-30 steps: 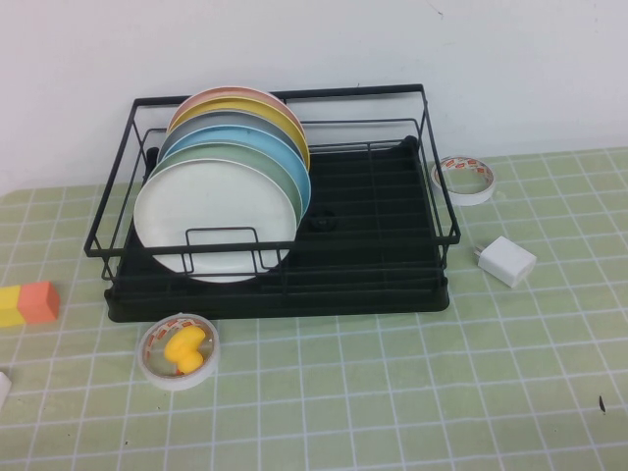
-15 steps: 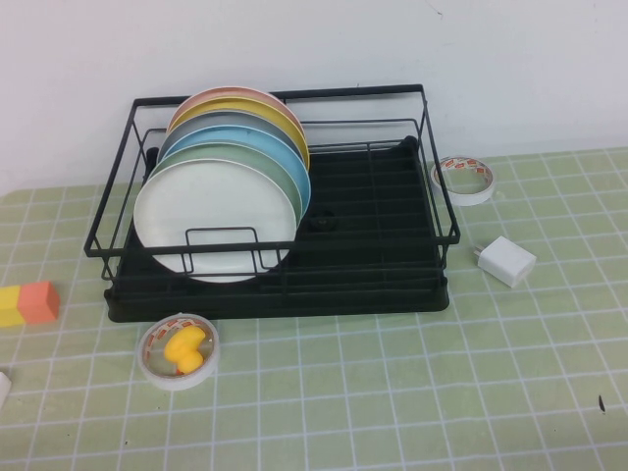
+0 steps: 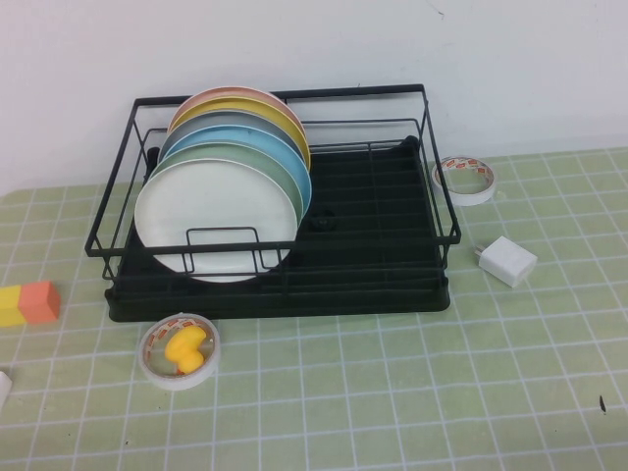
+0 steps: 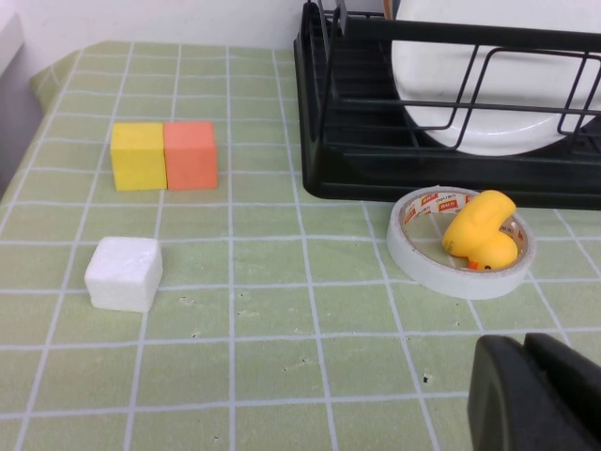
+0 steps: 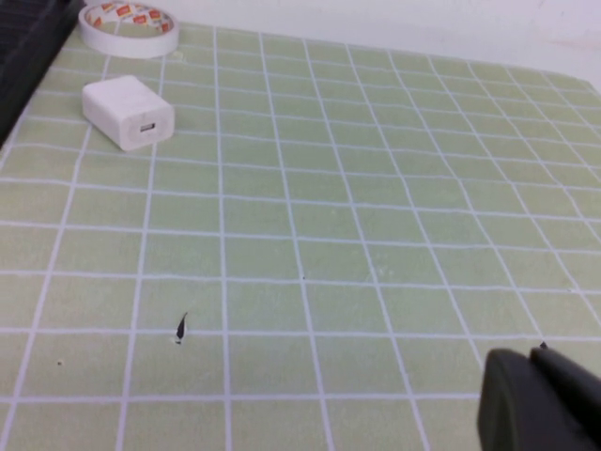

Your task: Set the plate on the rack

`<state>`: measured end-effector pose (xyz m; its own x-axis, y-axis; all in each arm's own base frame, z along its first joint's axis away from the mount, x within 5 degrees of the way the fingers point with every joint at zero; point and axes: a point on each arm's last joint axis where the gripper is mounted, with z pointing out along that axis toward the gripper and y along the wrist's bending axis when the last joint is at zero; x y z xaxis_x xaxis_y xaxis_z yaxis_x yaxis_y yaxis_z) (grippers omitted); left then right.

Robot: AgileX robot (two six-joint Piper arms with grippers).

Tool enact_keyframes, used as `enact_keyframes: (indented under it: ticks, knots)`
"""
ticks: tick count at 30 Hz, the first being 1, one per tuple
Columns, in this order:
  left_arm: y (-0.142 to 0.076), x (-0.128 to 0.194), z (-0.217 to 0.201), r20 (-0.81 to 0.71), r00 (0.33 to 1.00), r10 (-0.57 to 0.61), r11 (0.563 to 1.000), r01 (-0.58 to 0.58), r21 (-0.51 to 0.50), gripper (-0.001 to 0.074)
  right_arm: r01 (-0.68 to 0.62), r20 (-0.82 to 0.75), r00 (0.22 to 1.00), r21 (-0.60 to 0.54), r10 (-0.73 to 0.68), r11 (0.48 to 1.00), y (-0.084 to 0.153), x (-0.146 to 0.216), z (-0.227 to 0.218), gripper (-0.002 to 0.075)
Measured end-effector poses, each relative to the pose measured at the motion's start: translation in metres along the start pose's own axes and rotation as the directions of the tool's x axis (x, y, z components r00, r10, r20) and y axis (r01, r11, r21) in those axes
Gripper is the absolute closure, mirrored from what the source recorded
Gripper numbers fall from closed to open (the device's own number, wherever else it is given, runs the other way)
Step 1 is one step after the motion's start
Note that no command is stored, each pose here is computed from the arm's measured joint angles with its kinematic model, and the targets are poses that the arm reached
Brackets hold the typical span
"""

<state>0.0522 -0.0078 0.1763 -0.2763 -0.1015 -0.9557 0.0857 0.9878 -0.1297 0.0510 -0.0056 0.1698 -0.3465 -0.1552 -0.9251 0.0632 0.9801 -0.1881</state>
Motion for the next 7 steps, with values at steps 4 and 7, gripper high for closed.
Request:
enact_keyframes:
  ticks: [4, 7]
  knots:
    - [0.0000, 0.0000, 0.0000, 0.000, 1.000, 0.000, 1.000, 0.000, 0.000, 0.0736, -0.019, 0.000, 1.000, 0.000, 0.019, 1.000, 0.0000, 0.0000, 0.0000, 0.0728]
    - [0.0000, 0.0000, 0.0000, 0.000, 1.000, 0.000, 1.000, 0.000, 0.000, 0.0736, -0.046, -0.002, 0.999, 0.000, 0.046, 0.999, 0.0000, 0.0002, 0.0000, 0.0728]
